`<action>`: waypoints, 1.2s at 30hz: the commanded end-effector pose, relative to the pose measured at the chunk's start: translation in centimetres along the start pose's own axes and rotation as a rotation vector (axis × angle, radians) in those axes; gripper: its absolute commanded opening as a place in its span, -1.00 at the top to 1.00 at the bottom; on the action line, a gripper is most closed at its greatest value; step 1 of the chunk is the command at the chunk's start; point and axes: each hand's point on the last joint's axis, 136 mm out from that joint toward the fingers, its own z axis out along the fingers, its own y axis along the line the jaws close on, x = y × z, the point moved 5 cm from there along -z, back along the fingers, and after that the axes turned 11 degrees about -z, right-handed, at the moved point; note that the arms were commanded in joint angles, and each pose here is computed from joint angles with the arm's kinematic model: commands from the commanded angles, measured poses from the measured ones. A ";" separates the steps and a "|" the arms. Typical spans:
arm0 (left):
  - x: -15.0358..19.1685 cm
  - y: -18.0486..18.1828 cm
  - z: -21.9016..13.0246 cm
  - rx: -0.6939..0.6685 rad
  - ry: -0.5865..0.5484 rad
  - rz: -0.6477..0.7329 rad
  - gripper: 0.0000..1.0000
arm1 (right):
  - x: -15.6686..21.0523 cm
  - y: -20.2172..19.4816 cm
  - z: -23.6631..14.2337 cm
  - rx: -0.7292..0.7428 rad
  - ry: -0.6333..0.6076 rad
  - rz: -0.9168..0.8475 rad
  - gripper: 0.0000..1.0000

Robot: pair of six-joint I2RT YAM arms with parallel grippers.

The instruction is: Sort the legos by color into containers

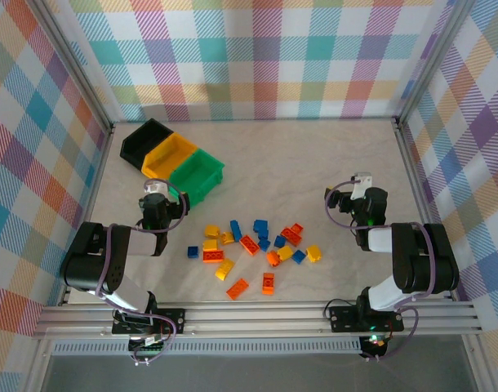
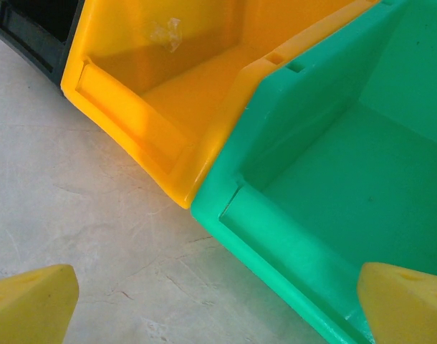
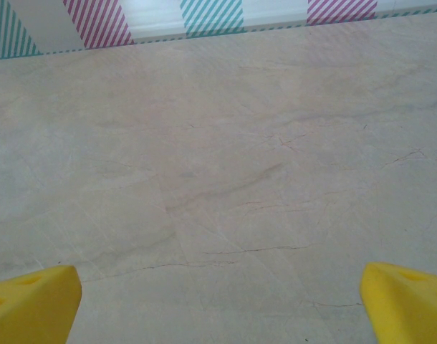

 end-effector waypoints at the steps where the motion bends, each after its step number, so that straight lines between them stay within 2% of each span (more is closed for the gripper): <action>1: -1.4 0.2 0.4 -0.012 -0.045 -0.009 -1.00 | -0.4 -0.3 0.3 0.004 -0.008 -0.012 -0.99; 7: -1.4 0.2 0.4 -0.013 -0.049 -0.009 -1.00 | -0.5 -0.3 0.3 0.004 -0.010 -0.011 -0.99; 10: -2.8 0.2 -0.3 -0.037 -0.047 -0.016 -1.00 | -1.9 0.5 -0.7 -0.042 -0.025 -0.043 -0.99; 14: -4.0 0.3 -1.0 -0.060 -0.050 -0.022 -1.00 | -2.7 0.9 -0.7 -0.026 0.066 -0.032 -0.99; 19: -5.6 0.3 -2.3 -0.070 -0.090 -0.044 -1.00 | -3.4 0.1 -1.7 0.088 0.139 0.087 -0.99; 24: -9.0 1.5 -4.1 -0.187 -0.203 -0.238 -1.00 | -4.7 -1.6 -3.0 0.258 0.143 0.161 -0.99; 27: -10.0 2.8 -5.3 -0.256 -0.258 -0.441 -1.00 | -5.8 -3.4 -3.6 0.422 0.168 0.244 -0.99; 29: -10.0 3.6 -5.0 -0.206 -0.184 -0.588 -1.00 | -6.7 -3.1 -3.6 0.394 0.153 0.319 -0.99; 31: -10.1 4.1 -4.0 -0.111 -0.092 -0.695 -1.00 | -6.6 -2.5 -4.0 0.320 0.147 0.491 -0.99; 33: -10.1 4.0 -3.4 -0.066 -0.034 -0.735 -1.00 | -5.9 -3.1 -4.2 0.256 0.177 0.650 -0.99; 34: -10.2 3.6 -3.3 -0.028 -0.019 -0.731 -1.00 | -6.0 -2.9 -3.9 0.148 0.184 0.667 -0.99; 36: -10.7 2.8 -3.4 0.050 -0.023 -0.729 -1.00 | -5.4 -2.7 -3.2 0.038 0.185 0.729 -0.99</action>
